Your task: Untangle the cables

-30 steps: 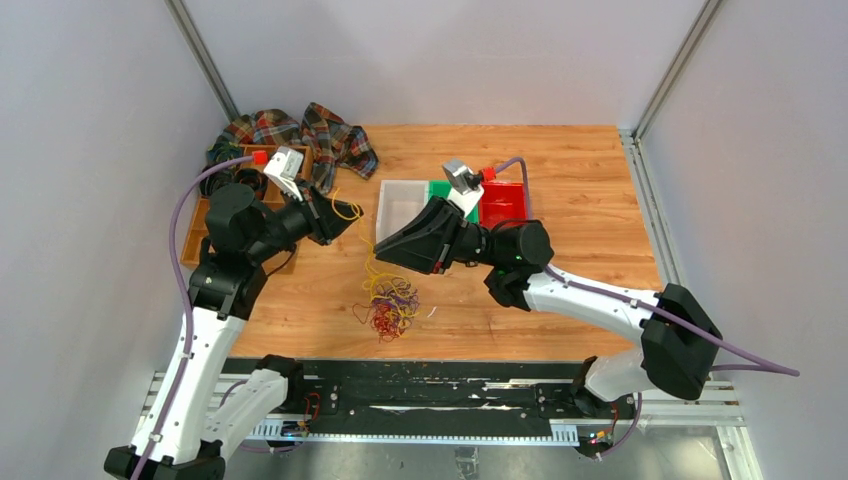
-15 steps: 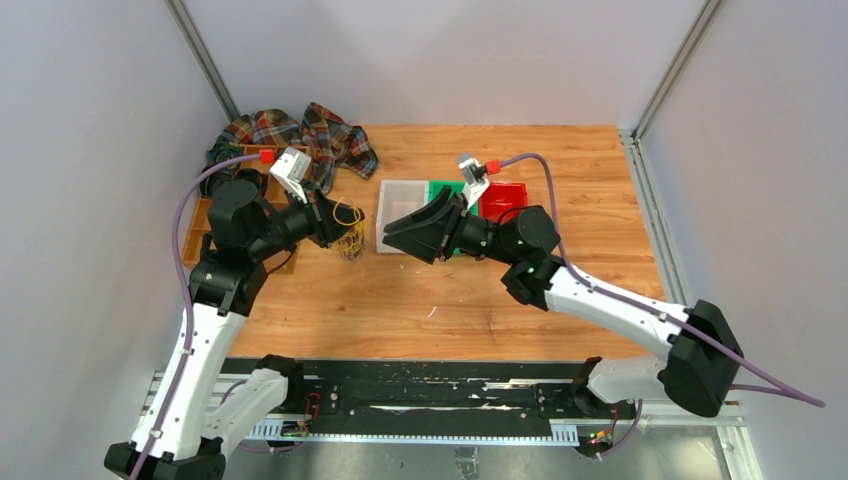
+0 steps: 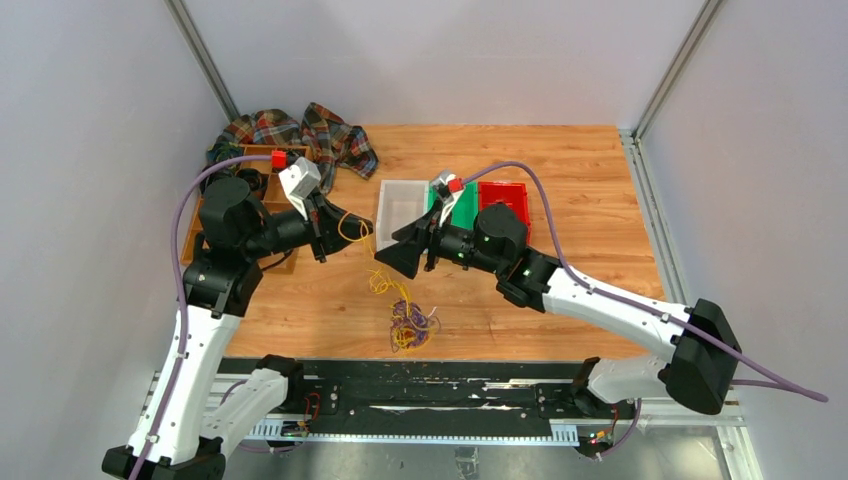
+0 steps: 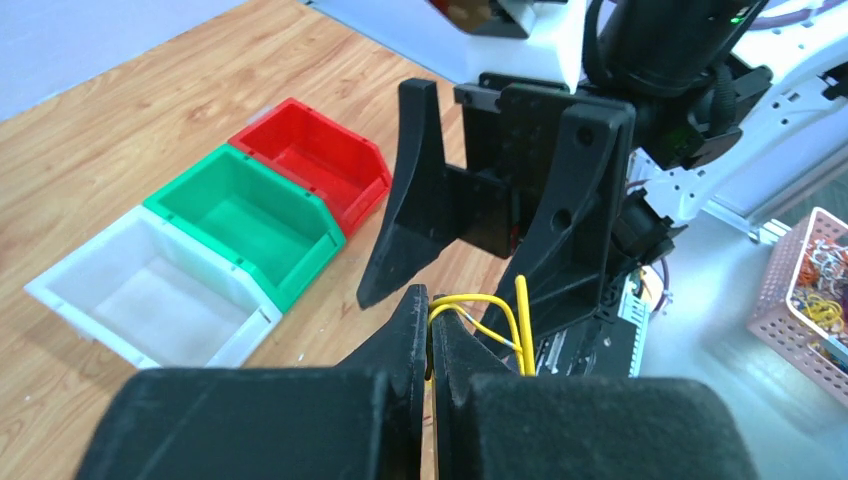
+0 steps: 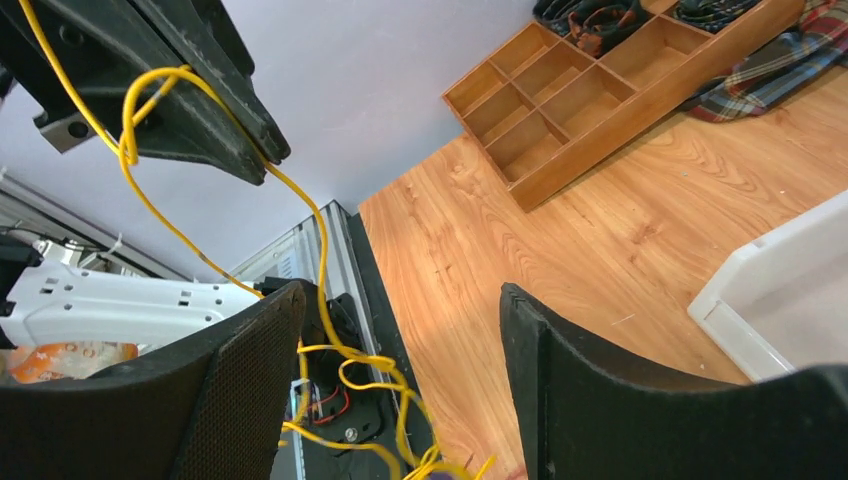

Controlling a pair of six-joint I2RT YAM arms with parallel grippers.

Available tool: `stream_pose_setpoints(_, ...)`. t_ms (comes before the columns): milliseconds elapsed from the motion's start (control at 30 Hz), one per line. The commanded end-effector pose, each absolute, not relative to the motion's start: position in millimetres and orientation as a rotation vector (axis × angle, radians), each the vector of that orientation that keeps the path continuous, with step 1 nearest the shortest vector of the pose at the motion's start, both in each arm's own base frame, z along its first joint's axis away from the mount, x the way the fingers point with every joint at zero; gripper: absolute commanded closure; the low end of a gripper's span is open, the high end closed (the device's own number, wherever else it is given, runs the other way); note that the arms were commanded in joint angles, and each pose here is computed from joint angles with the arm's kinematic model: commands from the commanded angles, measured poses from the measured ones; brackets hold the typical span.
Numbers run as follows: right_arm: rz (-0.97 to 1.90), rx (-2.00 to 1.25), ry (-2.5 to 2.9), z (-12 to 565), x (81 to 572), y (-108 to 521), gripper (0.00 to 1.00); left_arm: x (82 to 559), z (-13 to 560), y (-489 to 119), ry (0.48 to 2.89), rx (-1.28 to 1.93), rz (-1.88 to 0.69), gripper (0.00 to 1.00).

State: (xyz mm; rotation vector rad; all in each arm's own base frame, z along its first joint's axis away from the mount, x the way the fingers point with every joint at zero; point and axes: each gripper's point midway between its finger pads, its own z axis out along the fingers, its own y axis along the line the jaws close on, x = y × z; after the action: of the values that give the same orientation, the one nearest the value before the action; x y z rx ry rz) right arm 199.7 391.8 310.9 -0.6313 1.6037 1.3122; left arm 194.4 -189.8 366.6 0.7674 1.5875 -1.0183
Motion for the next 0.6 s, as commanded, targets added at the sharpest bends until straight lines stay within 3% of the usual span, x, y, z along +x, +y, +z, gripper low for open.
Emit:
stream_pose_setpoints(0, 1.300, -0.679, 1.519, 329, 194, 402, 0.28, 180, 388, -195, 1.491, 0.859, -1.051, 0.99)
stream_pose_setpoints(567, 1.218, -0.602, 1.526, 338, 227, 424, 0.30, 173, 399, -199, 1.470, 0.863, -1.124, 0.99)
